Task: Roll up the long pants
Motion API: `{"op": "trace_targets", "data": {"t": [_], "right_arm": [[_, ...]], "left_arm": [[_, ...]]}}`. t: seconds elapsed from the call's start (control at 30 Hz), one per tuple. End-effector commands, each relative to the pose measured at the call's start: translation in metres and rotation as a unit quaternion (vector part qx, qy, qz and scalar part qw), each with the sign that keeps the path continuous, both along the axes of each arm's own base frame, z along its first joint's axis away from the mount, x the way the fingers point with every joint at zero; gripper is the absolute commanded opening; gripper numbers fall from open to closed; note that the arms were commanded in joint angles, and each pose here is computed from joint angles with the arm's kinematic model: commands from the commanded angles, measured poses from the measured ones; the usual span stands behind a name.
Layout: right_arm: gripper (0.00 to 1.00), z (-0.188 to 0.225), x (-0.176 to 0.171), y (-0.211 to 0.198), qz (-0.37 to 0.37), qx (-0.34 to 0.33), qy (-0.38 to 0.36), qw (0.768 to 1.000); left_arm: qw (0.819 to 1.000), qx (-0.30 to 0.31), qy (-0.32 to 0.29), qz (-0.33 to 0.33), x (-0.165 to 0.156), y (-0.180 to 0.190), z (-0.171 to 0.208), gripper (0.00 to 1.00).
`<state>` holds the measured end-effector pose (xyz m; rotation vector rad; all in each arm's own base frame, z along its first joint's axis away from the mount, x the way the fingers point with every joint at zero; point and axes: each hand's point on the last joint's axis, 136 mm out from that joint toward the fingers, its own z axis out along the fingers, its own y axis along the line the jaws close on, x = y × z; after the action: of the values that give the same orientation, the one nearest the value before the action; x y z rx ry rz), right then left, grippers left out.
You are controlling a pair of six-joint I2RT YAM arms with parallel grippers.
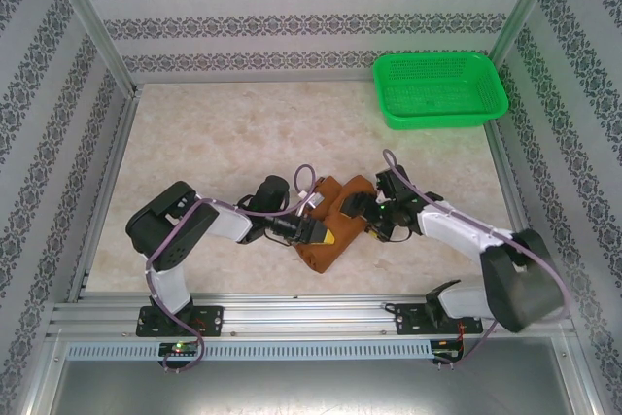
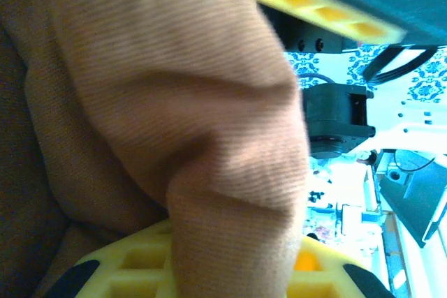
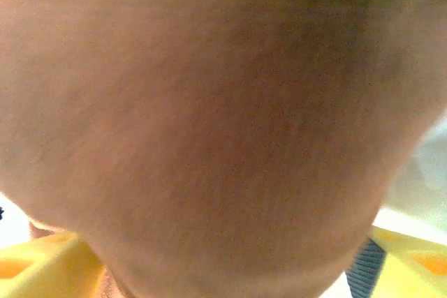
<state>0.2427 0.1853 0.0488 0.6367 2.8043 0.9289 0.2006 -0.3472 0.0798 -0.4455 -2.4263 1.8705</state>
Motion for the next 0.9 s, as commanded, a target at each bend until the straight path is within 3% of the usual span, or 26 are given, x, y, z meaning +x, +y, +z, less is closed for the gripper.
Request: {"op": "trace_targets", "data": {"t": [0.0, 0.03, 0.1, 0.17, 0.23, 0.3, 0.33, 0.47, 0.5, 0.57, 0.7, 0.77, 0.87], "right_arm": [[0.41, -0.022, 0.010, 0.005, 0.009, -0.015, -0.001, 1.000], [0.00, -0.026, 0.012, 0.004, 0.005, -0.017, -0.002, 1.000], [0.00, -0.032, 0.010, 0.001, -0.001, -0.022, 0.005, 1.000], [0.00, -0.033, 0.004, -0.004, -0.011, -0.031, 0.005, 0.999], [0.00, -0.031, -0.003, -0.011, -0.019, -0.046, 0.004, 0.999], [0.00, -0.027, -0.011, -0.017, -0.027, -0.056, 0.004, 0.998], [0.00, -0.025, -0.015, -0.021, -0.035, -0.062, 0.004, 0.997], [0.00, -0.012, -0.026, -0.029, -0.049, -0.073, -0.006, 0.996], [0.00, -0.010, -0.029, -0.031, -0.053, -0.078, -0.004, 0.996], [0.00, -0.007, -0.032, -0.030, -0.053, -0.079, -0.005, 0.995], [0.00, -0.011, -0.036, -0.025, -0.046, -0.081, 0.005, 0.996], [0.00, -0.015, -0.038, -0.021, -0.042, -0.082, 0.006, 0.996], [0.00, -0.020, -0.039, -0.015, -0.035, -0.081, 0.013, 0.996]], "left_arm": [[0.998, 0.018, 0.054, -0.025, -0.022, 0.004, -0.018, 0.00], [0.998, 0.023, 0.053, -0.026, -0.021, 0.004, -0.018, 0.00], [0.997, 0.054, 0.046, -0.034, -0.022, 0.008, -0.025, 0.00], [0.988, 0.153, 0.013, -0.034, -0.017, 0.023, -0.039, 0.00], [0.970, 0.238, -0.048, -0.027, -0.004, 0.040, -0.037, 0.08], [0.936, 0.329, -0.124, 0.010, 0.020, 0.064, -0.028, 0.12], [0.918, 0.360, -0.161, 0.029, 0.031, 0.076, -0.019, 0.19], [0.827, 0.464, -0.300, 0.106, 0.063, 0.112, 0.016, 0.39], [0.805, 0.477, -0.336, 0.110, 0.064, 0.114, 0.025, 0.46], [0.762, 0.500, -0.394, 0.117, 0.063, 0.114, 0.039, 0.50], [0.719, 0.488, -0.488, 0.080, 0.041, 0.081, 0.053, 0.63], [0.692, 0.484, -0.532, 0.067, 0.031, 0.062, 0.061, 0.65], [0.668, 0.473, -0.573, 0.045, 0.017, 0.034, 0.066, 0.68]]}}
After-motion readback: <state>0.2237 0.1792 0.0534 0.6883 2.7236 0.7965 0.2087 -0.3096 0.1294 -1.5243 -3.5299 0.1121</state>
